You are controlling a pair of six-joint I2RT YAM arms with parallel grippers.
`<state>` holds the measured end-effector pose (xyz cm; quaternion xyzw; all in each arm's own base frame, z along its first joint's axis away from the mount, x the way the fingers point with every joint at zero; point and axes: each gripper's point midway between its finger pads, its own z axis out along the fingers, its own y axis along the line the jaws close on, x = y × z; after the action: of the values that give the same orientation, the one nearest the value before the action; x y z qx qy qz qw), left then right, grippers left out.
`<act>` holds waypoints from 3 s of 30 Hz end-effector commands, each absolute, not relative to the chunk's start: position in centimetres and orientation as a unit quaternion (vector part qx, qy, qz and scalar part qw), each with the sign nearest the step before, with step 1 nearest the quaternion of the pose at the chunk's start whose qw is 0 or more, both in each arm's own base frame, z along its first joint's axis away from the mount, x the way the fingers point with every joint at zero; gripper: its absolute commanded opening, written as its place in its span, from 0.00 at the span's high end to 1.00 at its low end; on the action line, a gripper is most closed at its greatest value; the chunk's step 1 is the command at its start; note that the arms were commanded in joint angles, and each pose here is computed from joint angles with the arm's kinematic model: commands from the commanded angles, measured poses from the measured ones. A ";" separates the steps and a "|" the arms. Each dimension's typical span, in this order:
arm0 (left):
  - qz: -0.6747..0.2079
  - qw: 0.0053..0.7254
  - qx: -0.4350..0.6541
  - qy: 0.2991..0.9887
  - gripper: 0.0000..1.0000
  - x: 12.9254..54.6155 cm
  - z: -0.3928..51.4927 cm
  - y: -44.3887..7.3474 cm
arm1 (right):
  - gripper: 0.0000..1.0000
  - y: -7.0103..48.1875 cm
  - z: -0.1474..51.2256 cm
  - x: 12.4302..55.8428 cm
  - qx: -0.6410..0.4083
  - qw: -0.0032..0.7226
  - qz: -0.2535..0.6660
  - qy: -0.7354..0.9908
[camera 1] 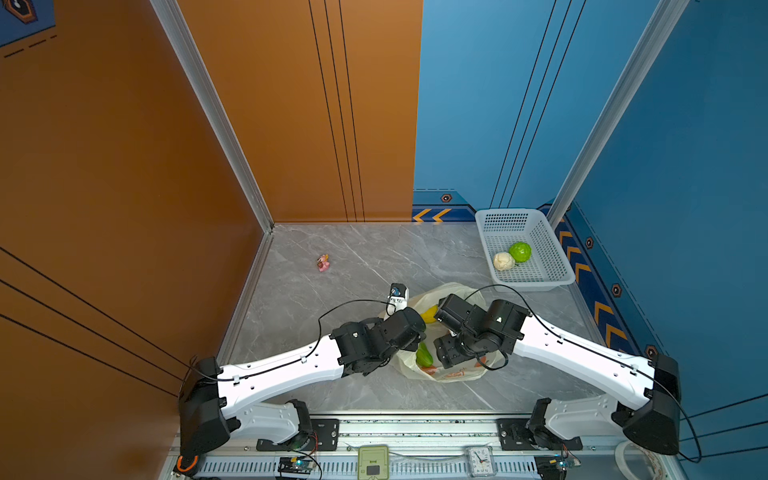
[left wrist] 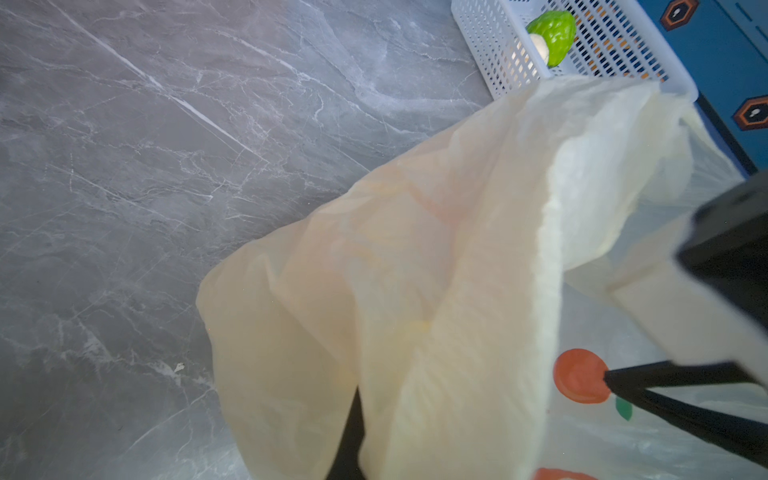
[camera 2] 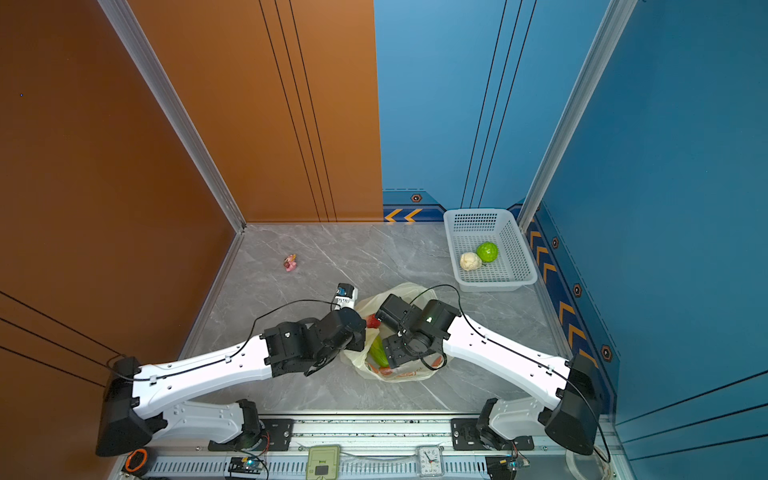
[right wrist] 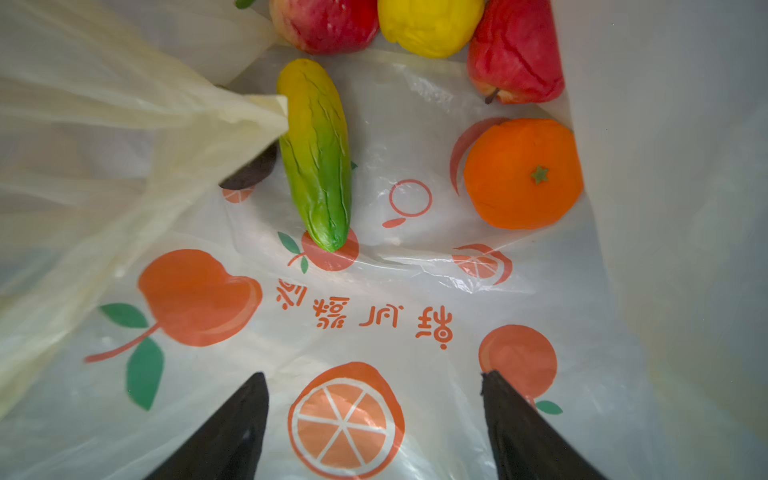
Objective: Untie the knot of the plastic bag and take out the fruit
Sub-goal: 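Move the right gripper back over the bag mouth, then lower the right gripper into the bag and grasp the orange, then lift the orange out of the bag with the right gripper toward the basket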
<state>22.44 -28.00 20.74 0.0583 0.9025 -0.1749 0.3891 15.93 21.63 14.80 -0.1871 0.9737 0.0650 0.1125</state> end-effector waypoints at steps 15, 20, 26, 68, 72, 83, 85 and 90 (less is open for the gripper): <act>-0.203 0.396 0.067 0.893 1.00 21.9 22.4 -29.4 | 0.21 23.4 8.9 19.7 -0.150 0.130 0.091 0.976; -0.200 0.387 0.080 0.897 1.00 21.2 21.3 -29.6 | 0.18 21.7 8.8 22.9 -0.131 0.180 0.027 0.975; -0.196 0.373 0.097 0.902 1.00 20.1 19.1 -30.0 | 0.14 17.6 8.7 25.3 -0.079 0.209 -0.052 0.973; -0.195 0.369 0.118 0.901 1.00 19.9 18.2 -31.6 | 0.39 18.1 4.7 26.3 -0.085 0.188 -0.021 0.978; -0.193 0.374 0.113 0.900 1.00 20.1 18.4 -31.5 | 0.39 19.1 6.3 24.1 -0.107 0.180 0.004 0.978; -0.189 0.388 0.099 0.896 1.00 20.8 19.1 -31.1 | 0.40 21.5 12.3 18.9 -0.136 0.171 0.089 0.972; -0.187 0.390 0.097 0.897 1.00 20.9 19.1 -31.0 | 0.40 21.7 13.7 18.4 -0.144 0.172 0.098 0.970; -0.185 0.392 0.088 0.897 1.00 21.2 19.2 -30.8 | 0.41 22.0 17.8 17.4 -0.152 0.176 0.131 0.964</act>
<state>20.45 -31.09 18.23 0.1020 0.9014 -0.1871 0.3769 18.80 22.69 15.78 -0.1514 0.9618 0.1214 0.1929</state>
